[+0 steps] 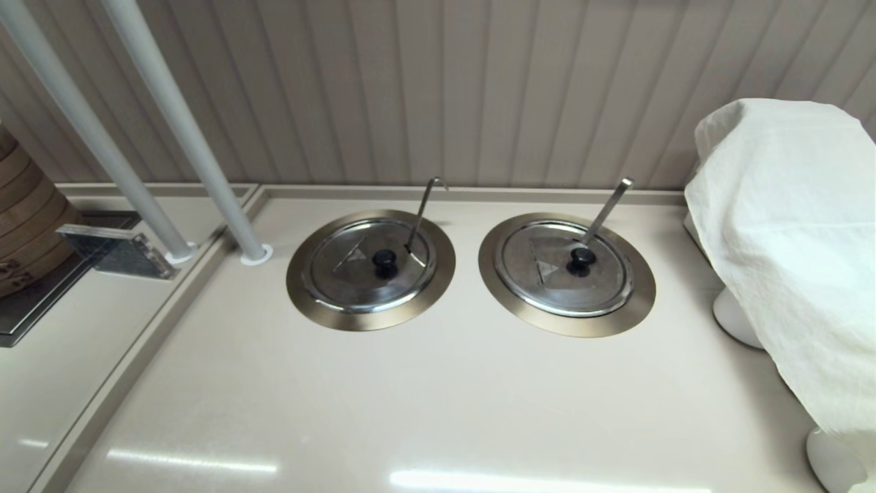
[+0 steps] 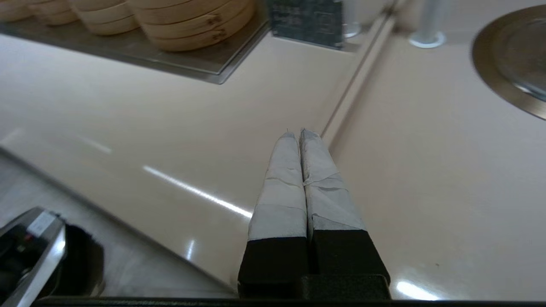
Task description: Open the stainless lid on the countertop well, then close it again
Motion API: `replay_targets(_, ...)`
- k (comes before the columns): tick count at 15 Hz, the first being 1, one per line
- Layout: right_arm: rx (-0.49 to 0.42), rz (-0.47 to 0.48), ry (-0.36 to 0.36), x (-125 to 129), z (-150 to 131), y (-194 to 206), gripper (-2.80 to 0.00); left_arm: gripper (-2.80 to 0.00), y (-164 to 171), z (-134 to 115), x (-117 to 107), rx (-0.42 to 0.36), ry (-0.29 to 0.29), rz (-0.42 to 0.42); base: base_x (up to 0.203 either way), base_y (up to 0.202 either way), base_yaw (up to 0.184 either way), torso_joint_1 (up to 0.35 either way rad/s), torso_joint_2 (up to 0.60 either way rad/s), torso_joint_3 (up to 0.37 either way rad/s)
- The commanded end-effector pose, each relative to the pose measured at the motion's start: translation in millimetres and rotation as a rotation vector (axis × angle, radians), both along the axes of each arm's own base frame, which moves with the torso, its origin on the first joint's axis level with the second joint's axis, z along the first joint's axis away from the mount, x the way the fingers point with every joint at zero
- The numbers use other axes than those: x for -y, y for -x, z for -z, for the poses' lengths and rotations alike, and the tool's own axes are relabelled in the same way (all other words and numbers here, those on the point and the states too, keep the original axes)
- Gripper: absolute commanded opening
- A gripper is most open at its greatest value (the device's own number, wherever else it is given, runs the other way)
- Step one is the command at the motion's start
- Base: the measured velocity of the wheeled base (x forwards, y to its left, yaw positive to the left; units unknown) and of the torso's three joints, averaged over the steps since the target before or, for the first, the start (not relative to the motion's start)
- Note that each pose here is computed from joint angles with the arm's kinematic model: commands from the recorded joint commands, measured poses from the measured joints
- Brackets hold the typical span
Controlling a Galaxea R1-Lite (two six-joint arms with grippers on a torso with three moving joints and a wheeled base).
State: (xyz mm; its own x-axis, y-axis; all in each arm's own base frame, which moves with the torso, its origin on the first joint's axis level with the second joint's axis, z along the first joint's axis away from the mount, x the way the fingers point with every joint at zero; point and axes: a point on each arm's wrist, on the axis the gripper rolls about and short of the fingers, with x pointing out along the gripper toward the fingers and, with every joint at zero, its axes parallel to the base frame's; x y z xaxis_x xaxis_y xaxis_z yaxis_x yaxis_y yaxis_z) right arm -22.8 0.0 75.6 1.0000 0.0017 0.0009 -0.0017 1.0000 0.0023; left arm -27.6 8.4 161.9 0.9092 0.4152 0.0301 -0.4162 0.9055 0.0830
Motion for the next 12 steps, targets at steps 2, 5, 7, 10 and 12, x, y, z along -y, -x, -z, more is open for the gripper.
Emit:
replay_targets(2,0.001,0.000,0.001,0,0,0,0.00,-2.80,18,23,7,0.138,-0.051,0.336,0.000,0.000,0.000,0.000,0.00,0.000)
replay_targets(5,0.001,-0.001,0.000,0,0,0,0.00,-2.80,1,70,10,0.003,-0.046,0.485,0.000,0.000,0.000,0.000,0.00,0.000)
replay_targets(7,0.001,0.000,0.001,0,0,0,0.00,-2.80,-5,88,10,-0.065,-0.100,0.480,0.000,0.000,0.000,0.000,0.00,0.000)
replay_targets(10,0.001,-0.001,0.001,0,0,0,0.00,-2.80,-5,88,10,-0.057,-0.074,0.478,0.000,0.000,0.000,0.000,0.00,0.000)
replay_targets(12,0.001,0.000,0.001,0,0,0,0.00,-2.80,-5,88,10,-0.051,-0.046,0.477,0.000,0.000,0.000,0.000,0.00,0.000)
